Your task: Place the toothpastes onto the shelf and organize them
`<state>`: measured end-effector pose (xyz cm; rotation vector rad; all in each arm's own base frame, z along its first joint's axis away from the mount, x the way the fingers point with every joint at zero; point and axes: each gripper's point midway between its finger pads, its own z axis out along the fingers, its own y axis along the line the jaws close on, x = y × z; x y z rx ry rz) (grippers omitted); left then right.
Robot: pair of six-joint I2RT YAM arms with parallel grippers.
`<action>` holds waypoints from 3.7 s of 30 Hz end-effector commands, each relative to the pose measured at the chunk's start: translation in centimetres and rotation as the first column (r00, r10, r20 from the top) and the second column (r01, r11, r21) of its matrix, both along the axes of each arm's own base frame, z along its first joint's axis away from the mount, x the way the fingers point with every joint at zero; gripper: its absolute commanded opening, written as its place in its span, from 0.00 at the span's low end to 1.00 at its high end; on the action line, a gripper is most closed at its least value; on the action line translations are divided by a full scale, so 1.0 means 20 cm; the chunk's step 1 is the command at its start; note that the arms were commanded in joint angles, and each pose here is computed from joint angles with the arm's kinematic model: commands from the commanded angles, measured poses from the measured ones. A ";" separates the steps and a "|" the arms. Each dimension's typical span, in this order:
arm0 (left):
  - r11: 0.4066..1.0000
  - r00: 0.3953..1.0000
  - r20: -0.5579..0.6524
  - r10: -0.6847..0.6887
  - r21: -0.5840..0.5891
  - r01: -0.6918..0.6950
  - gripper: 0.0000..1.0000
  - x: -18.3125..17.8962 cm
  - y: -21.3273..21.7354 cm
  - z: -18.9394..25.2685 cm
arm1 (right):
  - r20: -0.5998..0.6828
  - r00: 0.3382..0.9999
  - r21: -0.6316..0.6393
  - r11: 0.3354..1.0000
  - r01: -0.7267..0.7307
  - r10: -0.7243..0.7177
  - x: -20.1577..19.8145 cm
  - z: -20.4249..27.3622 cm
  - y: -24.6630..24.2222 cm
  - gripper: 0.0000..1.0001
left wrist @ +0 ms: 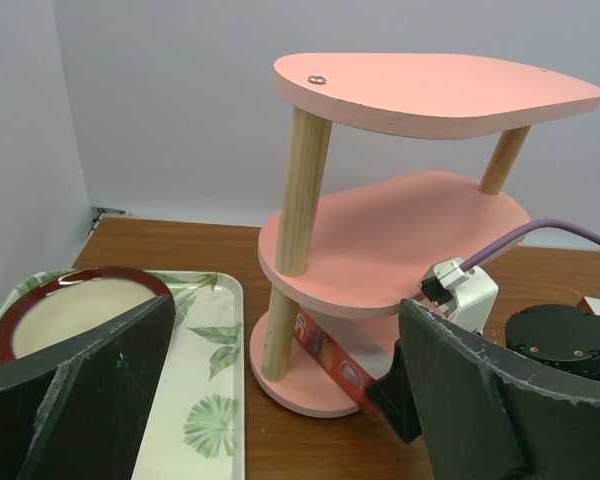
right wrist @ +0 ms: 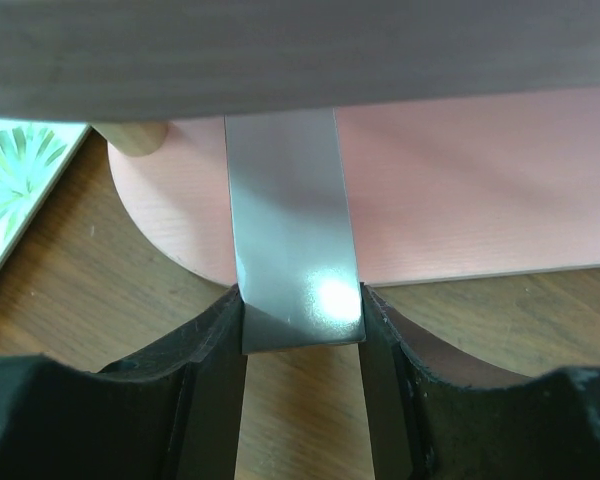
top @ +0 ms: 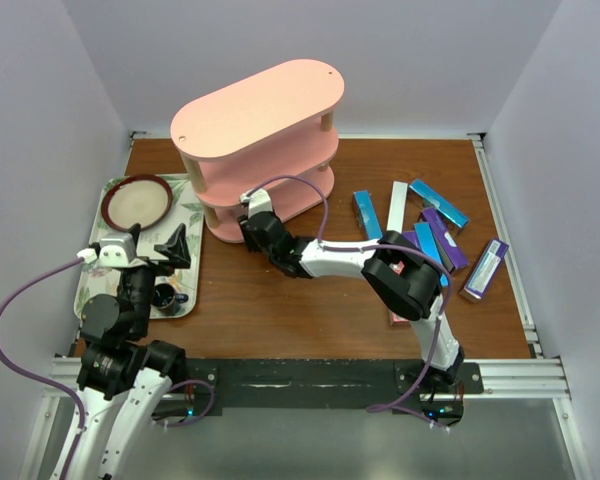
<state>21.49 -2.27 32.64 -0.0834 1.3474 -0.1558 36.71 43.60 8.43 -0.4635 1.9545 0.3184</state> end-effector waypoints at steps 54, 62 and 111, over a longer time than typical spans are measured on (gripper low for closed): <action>0.998 0.998 0.039 -0.055 -0.010 0.055 1.00 -0.04 -0.04 0.04 | -0.243 0.666 -0.128 0.704 0.699 -0.705 -0.09 0.11 -1.80 0.89; 0.998 0.998 0.035 -0.059 -0.005 0.059 1.00 -0.03 -0.05 0.03 | -0.262 0.666 -0.120 0.708 0.696 -0.699 0.04 0.07 -1.75 0.78; 0.998 0.997 0.018 -0.069 0.005 0.069 1.00 -0.01 -0.07 0.01 | -0.106 0.803 -0.107 0.810 0.576 -0.586 -0.05 0.34 -1.78 0.21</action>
